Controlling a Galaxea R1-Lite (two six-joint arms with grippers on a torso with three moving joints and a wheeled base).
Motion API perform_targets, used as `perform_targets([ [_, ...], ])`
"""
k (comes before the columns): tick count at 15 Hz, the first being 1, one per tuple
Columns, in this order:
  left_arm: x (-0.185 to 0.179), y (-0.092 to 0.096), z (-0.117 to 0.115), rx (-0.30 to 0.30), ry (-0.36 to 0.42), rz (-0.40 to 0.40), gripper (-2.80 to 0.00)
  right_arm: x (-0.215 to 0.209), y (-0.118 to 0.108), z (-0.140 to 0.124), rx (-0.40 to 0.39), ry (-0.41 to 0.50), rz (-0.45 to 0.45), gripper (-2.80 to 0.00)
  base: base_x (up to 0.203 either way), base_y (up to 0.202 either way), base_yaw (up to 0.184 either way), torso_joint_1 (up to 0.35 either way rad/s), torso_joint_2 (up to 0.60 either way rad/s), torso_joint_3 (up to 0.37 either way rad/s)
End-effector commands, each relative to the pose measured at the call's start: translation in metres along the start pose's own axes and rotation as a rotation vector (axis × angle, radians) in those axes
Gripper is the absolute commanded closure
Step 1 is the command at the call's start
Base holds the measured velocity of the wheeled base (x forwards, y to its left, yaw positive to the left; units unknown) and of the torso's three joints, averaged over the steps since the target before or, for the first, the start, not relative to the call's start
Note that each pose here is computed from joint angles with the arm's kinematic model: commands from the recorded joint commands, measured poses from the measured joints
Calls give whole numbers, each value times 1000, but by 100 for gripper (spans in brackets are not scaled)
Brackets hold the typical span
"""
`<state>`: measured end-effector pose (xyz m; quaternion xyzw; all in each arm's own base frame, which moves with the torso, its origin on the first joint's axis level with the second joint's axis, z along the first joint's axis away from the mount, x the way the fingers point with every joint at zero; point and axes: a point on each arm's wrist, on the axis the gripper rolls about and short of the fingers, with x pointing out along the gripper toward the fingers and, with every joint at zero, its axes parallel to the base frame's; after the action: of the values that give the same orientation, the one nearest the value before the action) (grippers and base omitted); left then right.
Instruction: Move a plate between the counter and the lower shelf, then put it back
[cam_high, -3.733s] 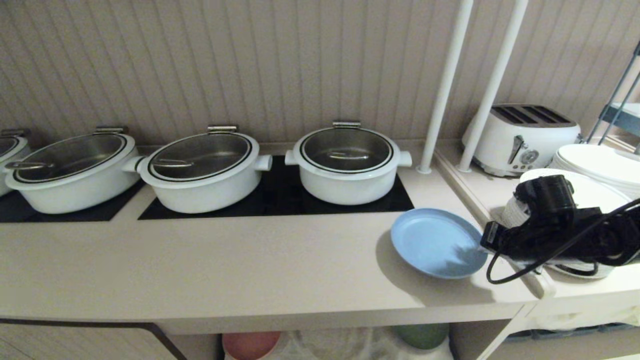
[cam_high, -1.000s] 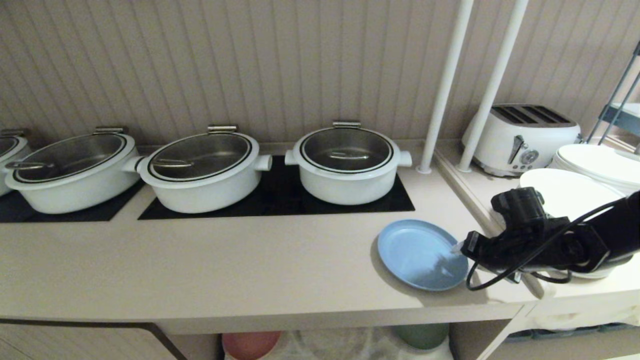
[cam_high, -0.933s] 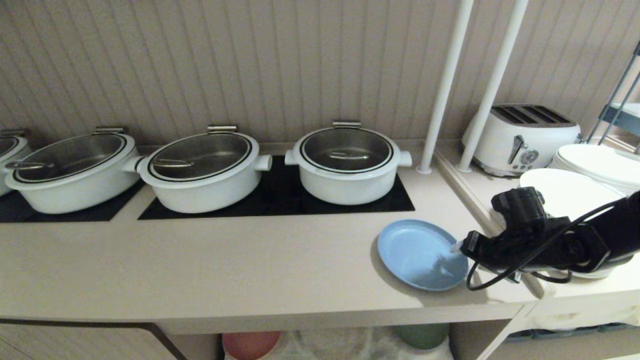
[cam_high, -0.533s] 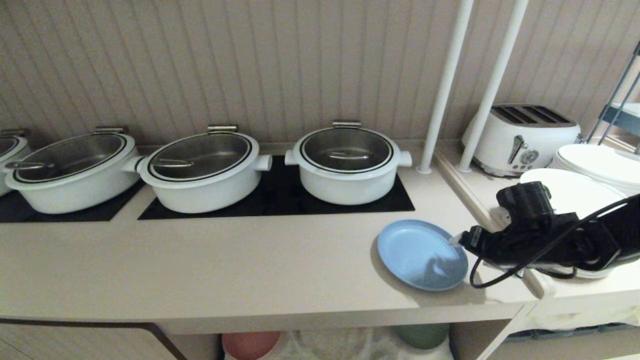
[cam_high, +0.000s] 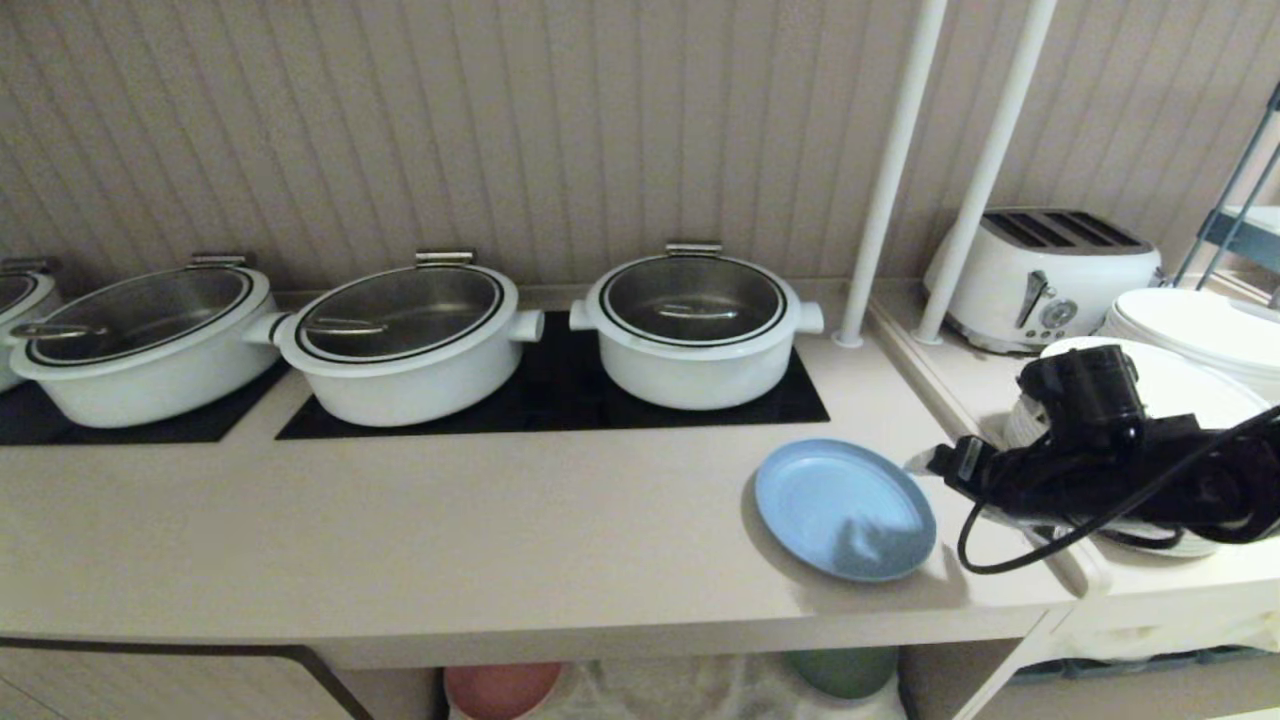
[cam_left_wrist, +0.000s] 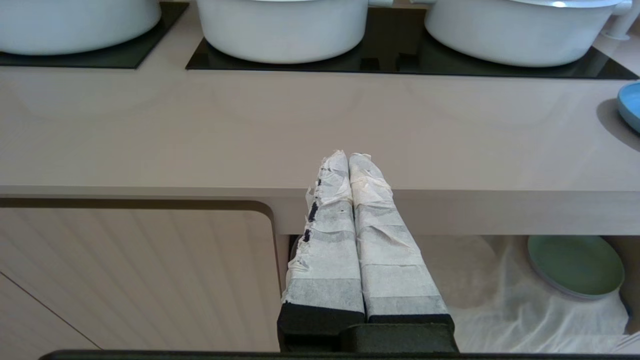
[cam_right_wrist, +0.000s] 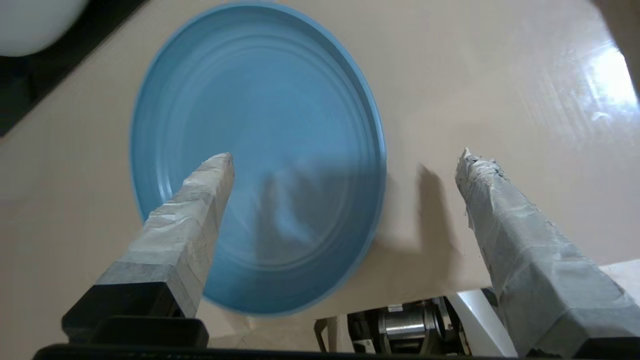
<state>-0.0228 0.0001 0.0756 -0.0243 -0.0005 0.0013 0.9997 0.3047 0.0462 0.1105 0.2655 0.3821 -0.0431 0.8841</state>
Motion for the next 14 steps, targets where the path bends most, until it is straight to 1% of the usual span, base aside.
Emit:
perform_targets([
  [1,0,0,0,-1,-1,0,0,-14,5,2,-4,-29,31,-280,0,0,0,0,0,0],
  [3,0,0,0,-1,-1,0,0,-23,8,1,-12,-43,50,-280,0,0,0,0,0,0],
  [4,0,0,0,-1,-1,0,0,-27,9,-1,-24,-44,56,0,0,0,0,0,0,0],
  [6,0,0,0,-1,-1,0,0,-35,7,-7,-70,-45,62,0,0,0,0,0,0,0],
  [10,0,0,0,-1,-1,0,0,-66,3,-14,-211,-97,86,0,0,0,0,0,0,0],
  [12,0,0,0,-1,-1,0,0,-92,0,-17,-238,-156,118,0,0,0,0,0,0,0],
  [14,0,0,0,-1,-1,0,0,-111,-12,-33,-247,-196,137,0,0,0,0,0,0,0],
])
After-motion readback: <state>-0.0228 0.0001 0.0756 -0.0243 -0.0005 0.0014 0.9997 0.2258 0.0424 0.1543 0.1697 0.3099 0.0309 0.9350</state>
